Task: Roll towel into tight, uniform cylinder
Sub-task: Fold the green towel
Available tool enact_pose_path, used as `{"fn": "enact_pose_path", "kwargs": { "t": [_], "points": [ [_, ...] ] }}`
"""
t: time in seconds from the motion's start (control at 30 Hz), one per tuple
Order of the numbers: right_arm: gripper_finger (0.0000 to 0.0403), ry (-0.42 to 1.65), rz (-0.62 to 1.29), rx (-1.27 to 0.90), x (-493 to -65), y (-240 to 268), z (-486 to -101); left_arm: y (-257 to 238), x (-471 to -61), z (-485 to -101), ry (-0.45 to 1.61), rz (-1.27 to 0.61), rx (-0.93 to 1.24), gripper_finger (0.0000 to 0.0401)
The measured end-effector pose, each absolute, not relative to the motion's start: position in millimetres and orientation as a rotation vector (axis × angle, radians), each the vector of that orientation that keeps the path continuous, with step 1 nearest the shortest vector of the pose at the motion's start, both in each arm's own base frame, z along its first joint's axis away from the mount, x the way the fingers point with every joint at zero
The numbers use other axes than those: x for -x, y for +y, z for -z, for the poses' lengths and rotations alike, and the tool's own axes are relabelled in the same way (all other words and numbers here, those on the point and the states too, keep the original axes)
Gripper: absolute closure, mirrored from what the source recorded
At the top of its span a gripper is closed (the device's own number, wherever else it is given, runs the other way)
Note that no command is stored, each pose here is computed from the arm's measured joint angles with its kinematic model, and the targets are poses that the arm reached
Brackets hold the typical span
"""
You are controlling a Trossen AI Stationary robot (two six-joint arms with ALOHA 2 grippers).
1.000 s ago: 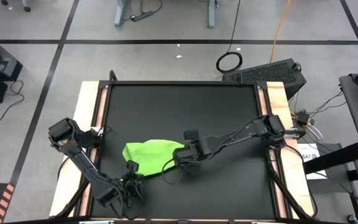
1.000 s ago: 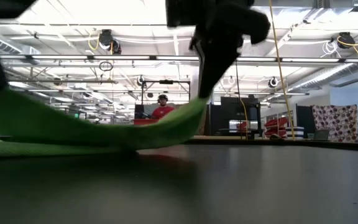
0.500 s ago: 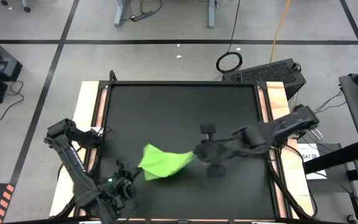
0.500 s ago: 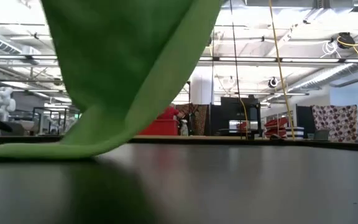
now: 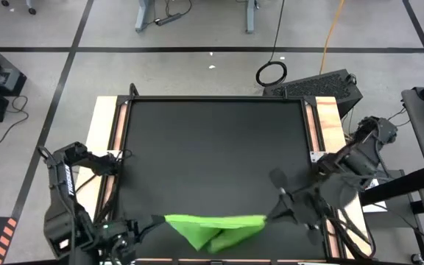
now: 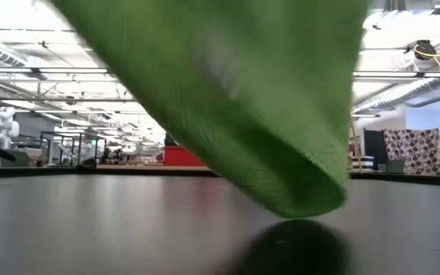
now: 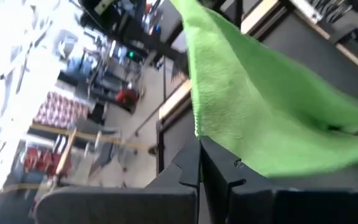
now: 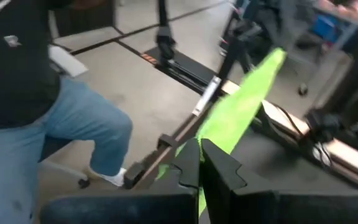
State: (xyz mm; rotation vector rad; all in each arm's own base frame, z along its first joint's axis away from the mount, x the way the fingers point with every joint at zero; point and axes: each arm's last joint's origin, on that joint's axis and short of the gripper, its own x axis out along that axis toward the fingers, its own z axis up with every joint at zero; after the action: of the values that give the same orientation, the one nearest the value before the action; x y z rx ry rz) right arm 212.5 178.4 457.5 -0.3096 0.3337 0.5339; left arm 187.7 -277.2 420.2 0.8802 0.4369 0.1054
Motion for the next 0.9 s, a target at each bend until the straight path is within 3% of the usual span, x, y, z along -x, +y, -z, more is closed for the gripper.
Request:
{"fn": "enact_pose_path", "kwargs": {
  "t": [0.3,0.5,0.67,0.9],
  "points": [
    [0.0403,0.263,-0.590,0.424,-198.1,198.0,-459.3,-282.7,-191.6,-435.0,0.380,-0.066,-1.000,0.0395],
    [0.0403,0.428,-0.274,0.486,-205.8,178.3,-444.6,-256.1,-205.6,-426.5,0.483,-0.192,-1.051,0.0395],
    [0.0403,0.596,-0.063,0.463,-223.7,150.8,-428.3,-211.7,-232.2,-410.9,0.690,-0.312,-0.910,0.0395],
    [0.0403,0.875,0.215,0.428,-262.2,107.7,-392.7,-154.5,-277.9,-374.4,0.977,-0.379,-0.880,0.0395]
  ]
}}
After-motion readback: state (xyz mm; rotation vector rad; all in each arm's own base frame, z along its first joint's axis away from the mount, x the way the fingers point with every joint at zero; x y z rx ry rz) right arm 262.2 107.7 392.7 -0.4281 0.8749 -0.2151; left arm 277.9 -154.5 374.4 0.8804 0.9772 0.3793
